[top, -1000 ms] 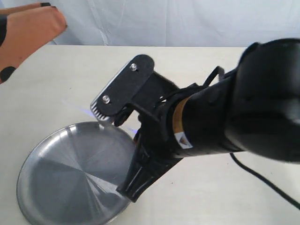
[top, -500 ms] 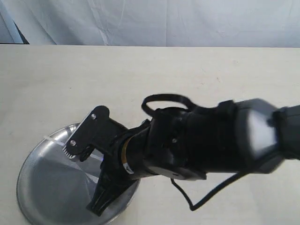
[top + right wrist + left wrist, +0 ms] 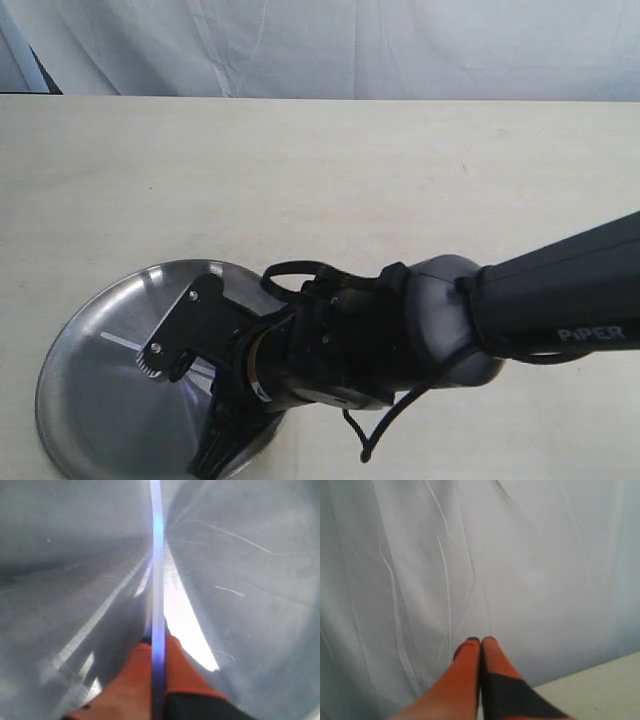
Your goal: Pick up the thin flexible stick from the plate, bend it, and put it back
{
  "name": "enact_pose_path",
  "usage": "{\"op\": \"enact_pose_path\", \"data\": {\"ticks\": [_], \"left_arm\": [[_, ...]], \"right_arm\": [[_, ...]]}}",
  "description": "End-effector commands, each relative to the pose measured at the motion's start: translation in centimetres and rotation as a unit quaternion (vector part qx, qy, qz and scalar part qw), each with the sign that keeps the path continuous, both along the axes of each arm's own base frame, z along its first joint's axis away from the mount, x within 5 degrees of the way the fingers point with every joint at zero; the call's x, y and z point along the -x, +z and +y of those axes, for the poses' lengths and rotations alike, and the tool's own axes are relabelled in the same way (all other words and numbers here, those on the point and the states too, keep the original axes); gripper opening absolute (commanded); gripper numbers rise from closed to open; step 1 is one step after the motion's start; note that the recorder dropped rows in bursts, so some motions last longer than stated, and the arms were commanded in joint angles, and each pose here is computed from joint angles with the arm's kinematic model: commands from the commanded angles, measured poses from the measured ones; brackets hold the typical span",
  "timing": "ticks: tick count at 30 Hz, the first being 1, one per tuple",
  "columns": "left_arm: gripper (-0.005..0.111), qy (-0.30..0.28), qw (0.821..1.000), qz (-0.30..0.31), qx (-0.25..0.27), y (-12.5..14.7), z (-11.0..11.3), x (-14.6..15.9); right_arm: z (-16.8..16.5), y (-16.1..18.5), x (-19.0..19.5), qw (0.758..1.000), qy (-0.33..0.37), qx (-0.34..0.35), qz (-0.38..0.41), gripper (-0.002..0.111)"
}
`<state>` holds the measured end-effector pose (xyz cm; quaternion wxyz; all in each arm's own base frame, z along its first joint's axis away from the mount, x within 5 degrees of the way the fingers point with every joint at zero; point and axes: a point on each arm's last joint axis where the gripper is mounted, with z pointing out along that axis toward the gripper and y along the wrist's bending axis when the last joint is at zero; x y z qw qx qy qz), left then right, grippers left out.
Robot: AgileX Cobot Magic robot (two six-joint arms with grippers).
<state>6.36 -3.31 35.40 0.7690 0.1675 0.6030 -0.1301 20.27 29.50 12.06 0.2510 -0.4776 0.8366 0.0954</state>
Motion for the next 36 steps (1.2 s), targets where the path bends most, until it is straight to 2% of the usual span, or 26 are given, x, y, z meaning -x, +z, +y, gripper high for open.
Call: {"op": "enact_pose_path", "data": {"ticks": [1,4,6,8,12,13,15,17,19,23,26,30,36], "left_arm": [[0.000,0.009,0.999,0.038,-0.002,-2.5,0.0,-0.7],[0.000,0.010,0.999,0.052,-0.006,-3.5,0.0,-0.9],[0.000,0.010,0.998,0.054,-0.007,-3.7,0.0,-0.9],[0.000,0.009,0.998,0.055,-0.007,-3.7,-0.1,-0.9],[0.000,0.007,0.998,0.055,-0.007,-3.7,-0.1,-0.9],[0.000,0.007,0.998,0.055,-0.007,-3.7,-0.1,-0.9],[0.000,0.007,0.998,0.055,-0.007,-3.7,-0.1,-0.9],[0.000,0.011,0.998,0.054,-0.006,-3.7,0.0,-0.9],[0.000,0.020,0.998,0.054,-0.004,-3.7,0.1,-1.0],[0.000,0.060,0.996,0.065,0.000,-4.7,0.8,-1.5],[0.000,0.085,0.992,0.089,-0.003,-6.6,1.1,-1.9],[0.000,0.075,0.990,0.117,-0.015,-8.5,0.9,-2.0],[0.000,0.076,0.990,0.118,-0.015,-8.6,0.9,-2.0]], "right_arm": [[0.0,1.2,-0.2,1.000,0.000,-0.021,-0.012,-0.001],[0.1,1.3,-0.2,1.000,0.000,-0.026,-0.014,0.000],[0.1,1.3,-0.2,1.000,-0.002,-0.025,-0.012,0.007],[0.0,1.2,-0.2,1.000,-0.006,-0.021,-0.008,0.020],[-0.3,1.0,-0.1,1.000,-0.012,-0.004,-0.001,0.059],[-0.4,1.0,-0.1,1.000,-0.013,0.002,0.001,0.065],[-0.7,1.1,0.0,1.000,-0.016,0.015,0.005,0.067],[-1.1,1.1,0.1,0.999,-0.025,0.036,0.015,0.064],[-1.5,1.5,0.3,0.998,-0.034,0.049,0.023,0.056],[-2.0,3.2,0.5,0.998,-0.042,0.051,0.020,0.023],[-2.2,5.3,0.6,0.999,-0.042,0.022,0.003,0.000],[-2.4,9.3,0.9,0.997,-0.035,-0.054,-0.038,0.000],[-3.2,14.8,1.8,0.983,-0.022,-0.155,-0.097,0.000]]}}
